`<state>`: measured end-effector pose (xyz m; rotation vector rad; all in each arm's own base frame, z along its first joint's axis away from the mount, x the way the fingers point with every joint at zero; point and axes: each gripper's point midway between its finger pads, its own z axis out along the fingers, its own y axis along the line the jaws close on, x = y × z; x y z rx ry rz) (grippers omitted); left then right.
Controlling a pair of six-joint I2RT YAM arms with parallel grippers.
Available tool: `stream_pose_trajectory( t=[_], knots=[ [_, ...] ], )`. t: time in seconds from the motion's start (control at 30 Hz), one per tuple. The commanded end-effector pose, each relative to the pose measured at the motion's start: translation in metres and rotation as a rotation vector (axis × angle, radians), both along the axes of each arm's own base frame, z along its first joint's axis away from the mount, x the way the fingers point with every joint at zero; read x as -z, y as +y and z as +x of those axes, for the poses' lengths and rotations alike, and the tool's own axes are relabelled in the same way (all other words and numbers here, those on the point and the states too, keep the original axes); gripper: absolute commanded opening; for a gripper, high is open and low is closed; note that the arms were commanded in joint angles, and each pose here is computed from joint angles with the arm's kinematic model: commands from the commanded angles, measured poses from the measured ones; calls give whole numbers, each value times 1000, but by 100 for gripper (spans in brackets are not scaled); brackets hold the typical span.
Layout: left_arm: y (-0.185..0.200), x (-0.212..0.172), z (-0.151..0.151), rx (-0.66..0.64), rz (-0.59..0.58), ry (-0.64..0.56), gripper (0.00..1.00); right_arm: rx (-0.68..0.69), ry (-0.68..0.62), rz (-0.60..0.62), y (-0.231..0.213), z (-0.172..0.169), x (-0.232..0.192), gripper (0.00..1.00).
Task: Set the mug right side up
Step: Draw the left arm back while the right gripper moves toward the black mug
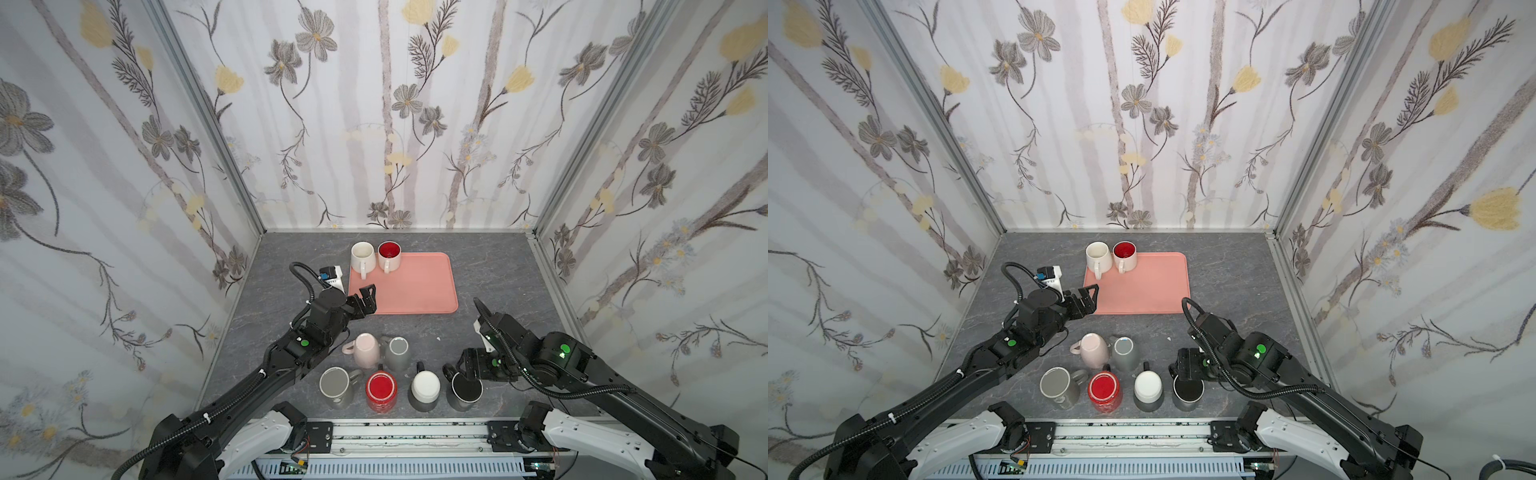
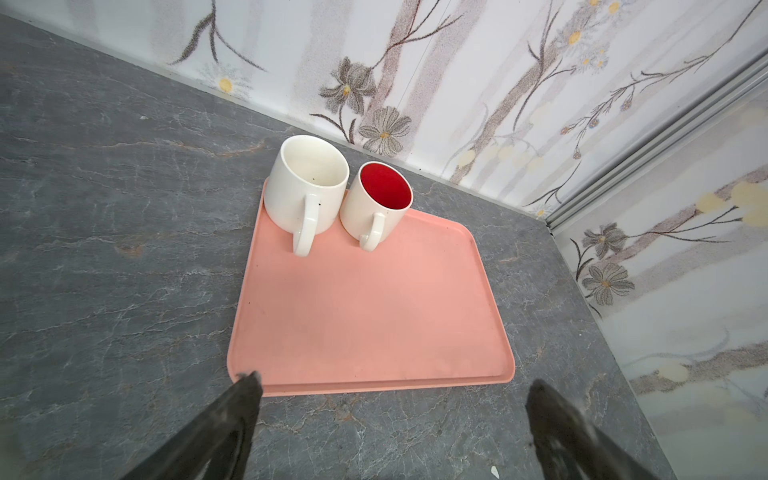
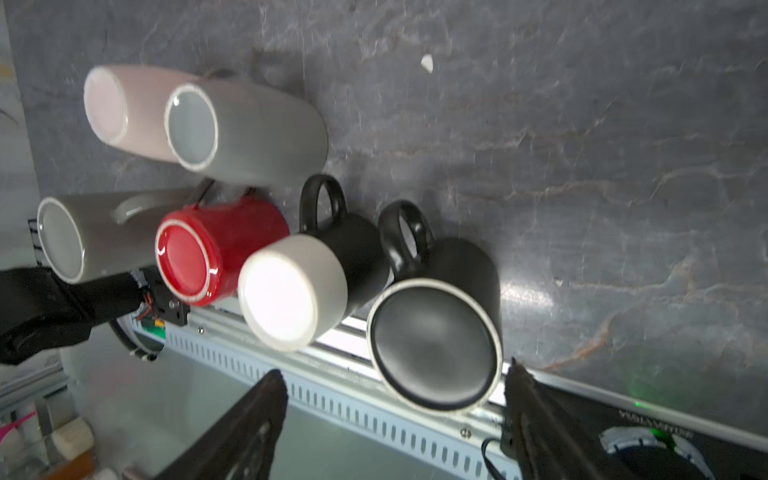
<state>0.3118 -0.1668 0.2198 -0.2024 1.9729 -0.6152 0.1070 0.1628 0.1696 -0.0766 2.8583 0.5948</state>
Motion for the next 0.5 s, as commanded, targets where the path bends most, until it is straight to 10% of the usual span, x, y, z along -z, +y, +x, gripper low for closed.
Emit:
stream_pose_trajectory(
  t=[0.0, 0.47],
  knots=[
    [2, -13, 3, -17, -56, -41, 100, 67, 147, 8, -11, -36, 6, 73],
    [4, -6, 6, -10, -82, -17, 100, -153, 285, -39, 31, -91, 72, 52]
  ],
)
